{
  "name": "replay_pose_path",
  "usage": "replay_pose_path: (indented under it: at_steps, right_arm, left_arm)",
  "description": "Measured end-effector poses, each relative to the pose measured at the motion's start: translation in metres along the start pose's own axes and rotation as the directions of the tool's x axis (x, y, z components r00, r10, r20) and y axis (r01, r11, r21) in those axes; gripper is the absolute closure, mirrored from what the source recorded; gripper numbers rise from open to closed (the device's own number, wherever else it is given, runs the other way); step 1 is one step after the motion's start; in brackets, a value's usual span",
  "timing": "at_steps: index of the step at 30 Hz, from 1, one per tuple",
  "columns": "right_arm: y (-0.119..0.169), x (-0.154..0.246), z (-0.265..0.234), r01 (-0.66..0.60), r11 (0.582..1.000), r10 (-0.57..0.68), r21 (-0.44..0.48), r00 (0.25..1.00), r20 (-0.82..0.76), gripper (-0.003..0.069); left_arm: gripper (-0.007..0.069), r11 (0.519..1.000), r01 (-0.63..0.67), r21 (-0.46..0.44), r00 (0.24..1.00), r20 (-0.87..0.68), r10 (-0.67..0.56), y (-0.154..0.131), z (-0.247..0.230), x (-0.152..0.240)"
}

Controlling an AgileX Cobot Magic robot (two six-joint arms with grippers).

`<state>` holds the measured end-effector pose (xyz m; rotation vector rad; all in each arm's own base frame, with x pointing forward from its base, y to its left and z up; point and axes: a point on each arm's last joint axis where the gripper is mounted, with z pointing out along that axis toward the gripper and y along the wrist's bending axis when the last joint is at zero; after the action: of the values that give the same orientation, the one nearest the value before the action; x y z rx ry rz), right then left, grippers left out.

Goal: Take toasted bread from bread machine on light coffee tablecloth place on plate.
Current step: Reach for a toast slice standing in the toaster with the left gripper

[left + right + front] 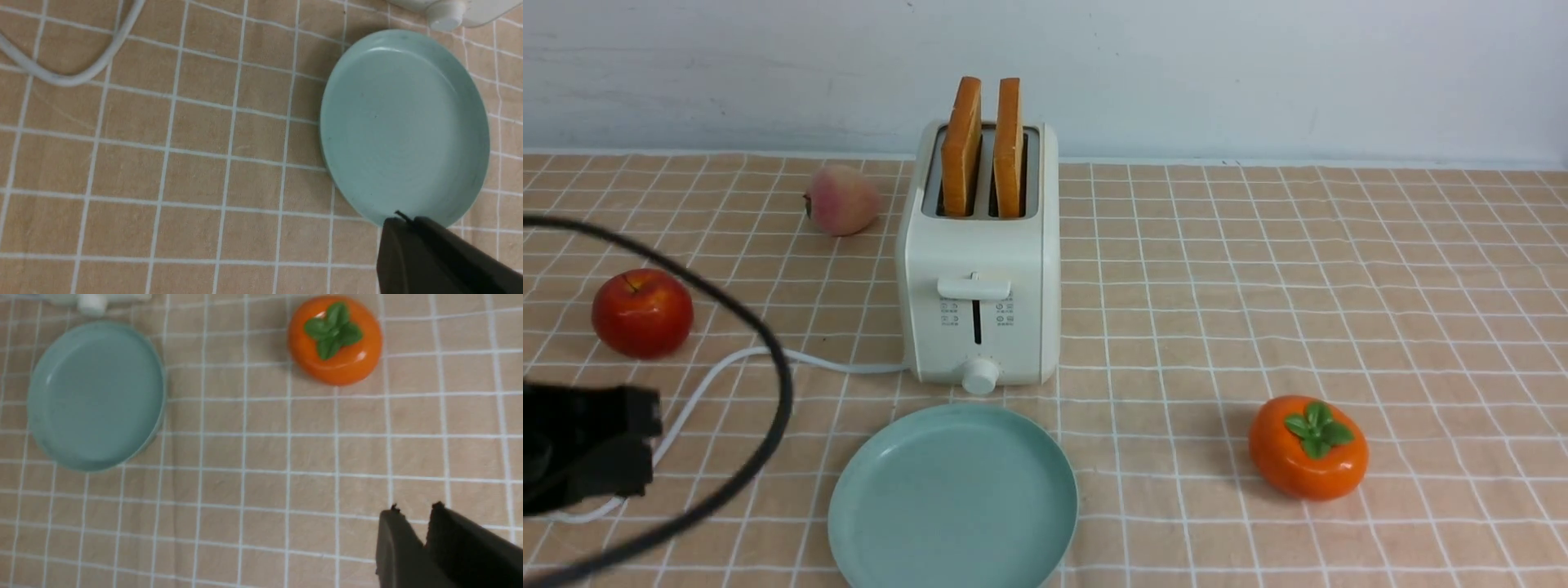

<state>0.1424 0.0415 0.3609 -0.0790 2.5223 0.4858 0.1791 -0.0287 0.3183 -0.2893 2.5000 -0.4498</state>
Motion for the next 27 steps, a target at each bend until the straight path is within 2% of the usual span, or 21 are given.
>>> replay_pose_path:
  at_steps: [2,3,5,12,17,20,23,26,27]
  right_arm:
    - [0.003,-0.002,0.003,0.013,0.999,-0.013,-0.034,1.000,-0.009,0.0587]
    - [0.005,-0.003,0.005,0.037,0.997,-0.038,-0.071,0.999,-0.013,0.0638]
    - [0.007,-0.005,0.006,0.045,0.995,-0.046,-0.094,0.999,-0.007,0.0669]
    - [0.010,-0.006,0.006,0.046,0.992,-0.046,-0.119,0.999,0.003,0.0678]
    - [0.009,-0.006,0.006,0.049,0.992,-0.048,-0.118,0.999,0.005,0.0678]
    - [0.009,-0.006,0.006,0.050,0.992,-0.049,-0.118,0.999,0.006,0.0678]
    - [0.010,-0.006,0.006,0.049,0.992,-0.049,-0.119,0.999,0.007,0.0678]
    - [0.010,-0.007,0.006,0.049,0.992,-0.049,-0.119,0.999,0.008,0.0676]
    - [0.010,-0.007,0.006,0.049,0.992,-0.048,-0.118,0.999,0.011,0.0675]
  left_arm:
    - [0.0639,1.000,-0.012,0.004,1.000,-0.004,0.012,-0.004,0.002,-0.011]
    - [0.0639,0.999,-0.033,0.015,0.999,-0.006,0.033,-0.014,0.009,-0.031]
    - [0.0639,0.998,-0.055,0.031,0.999,0.001,0.055,-0.025,0.012,-0.046]
    - [0.0639,0.978,-0.183,0.104,0.983,0.024,0.182,-0.086,0.042,-0.107]
    - [0.0627,0.961,-0.263,0.088,0.962,0.098,0.254,-0.115,0.067,-0.150]
    - [0.0494,0.949,-0.301,0.089,0.948,0.137,0.288,-0.135,0.095,-0.174]
    - [0.0383,0.940,-0.326,0.099,0.938,0.157,0.309,-0.146,0.112,-0.181]
    - [0.0232,0.927,-0.362,0.103,0.926,0.157,0.344,-0.154,0.134,-0.183]
    - [0.0210,0.925,-0.365,0.102,0.925,0.155,0.348,-0.154,0.139,-0.184]
